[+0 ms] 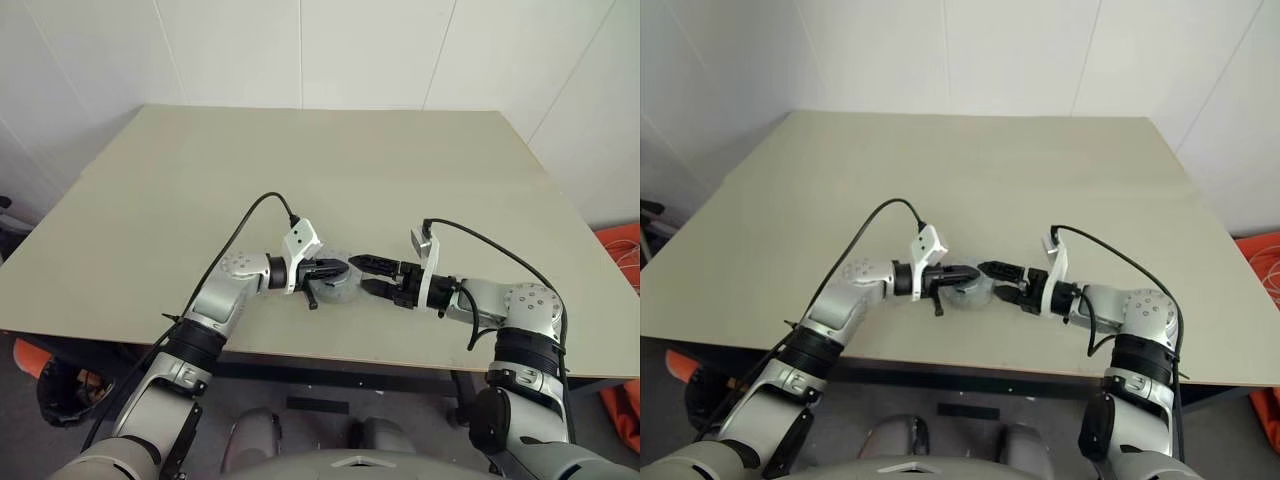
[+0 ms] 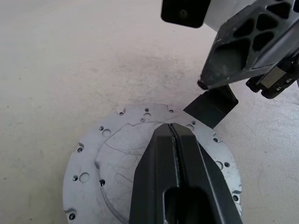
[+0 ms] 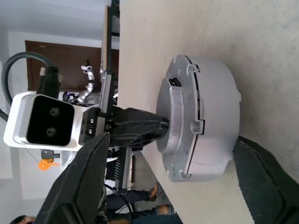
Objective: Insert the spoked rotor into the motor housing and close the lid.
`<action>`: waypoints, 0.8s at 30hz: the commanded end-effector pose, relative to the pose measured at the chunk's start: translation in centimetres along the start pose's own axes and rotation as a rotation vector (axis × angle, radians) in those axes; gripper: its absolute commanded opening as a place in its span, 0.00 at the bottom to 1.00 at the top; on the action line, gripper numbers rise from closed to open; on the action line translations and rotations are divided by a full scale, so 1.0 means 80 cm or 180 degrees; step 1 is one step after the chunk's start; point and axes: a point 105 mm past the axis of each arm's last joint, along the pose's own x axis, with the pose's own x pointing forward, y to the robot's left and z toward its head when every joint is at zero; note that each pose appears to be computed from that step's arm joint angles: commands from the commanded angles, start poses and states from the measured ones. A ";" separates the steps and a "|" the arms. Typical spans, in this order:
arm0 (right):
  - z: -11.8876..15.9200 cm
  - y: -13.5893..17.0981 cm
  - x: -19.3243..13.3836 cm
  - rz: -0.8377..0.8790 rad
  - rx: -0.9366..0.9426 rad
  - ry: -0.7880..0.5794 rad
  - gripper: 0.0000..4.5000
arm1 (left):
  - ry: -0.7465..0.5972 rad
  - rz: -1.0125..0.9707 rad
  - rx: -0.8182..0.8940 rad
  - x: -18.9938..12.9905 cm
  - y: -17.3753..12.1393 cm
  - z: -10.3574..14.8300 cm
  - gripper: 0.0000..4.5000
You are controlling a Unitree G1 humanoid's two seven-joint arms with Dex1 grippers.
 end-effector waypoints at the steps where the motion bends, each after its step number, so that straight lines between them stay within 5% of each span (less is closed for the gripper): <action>1: 0.014 0.041 0.005 0.0360 -0.0269 -0.0104 0.99 | 0.0135 -0.0013 -0.0067 0.001 -0.003 -0.015 0.00; 10: 0.006 0.057 0.012 0.0657 -0.0193 0.0000 0.99 | 0.0137 -0.0017 -0.0059 0.001 -0.003 -0.015 0.00; 18: -0.026 0.036 0.031 0.0146 -0.0369 0.0504 0.99 | 0.0133 -0.0009 -0.0070 0.002 -0.003 -0.016 0.00; 24: -0.012 0.018 0.036 -0.0152 -0.0254 0.0318 0.99 | 0.0132 0.0002 -0.0081 0.001 -0.002 -0.017 0.00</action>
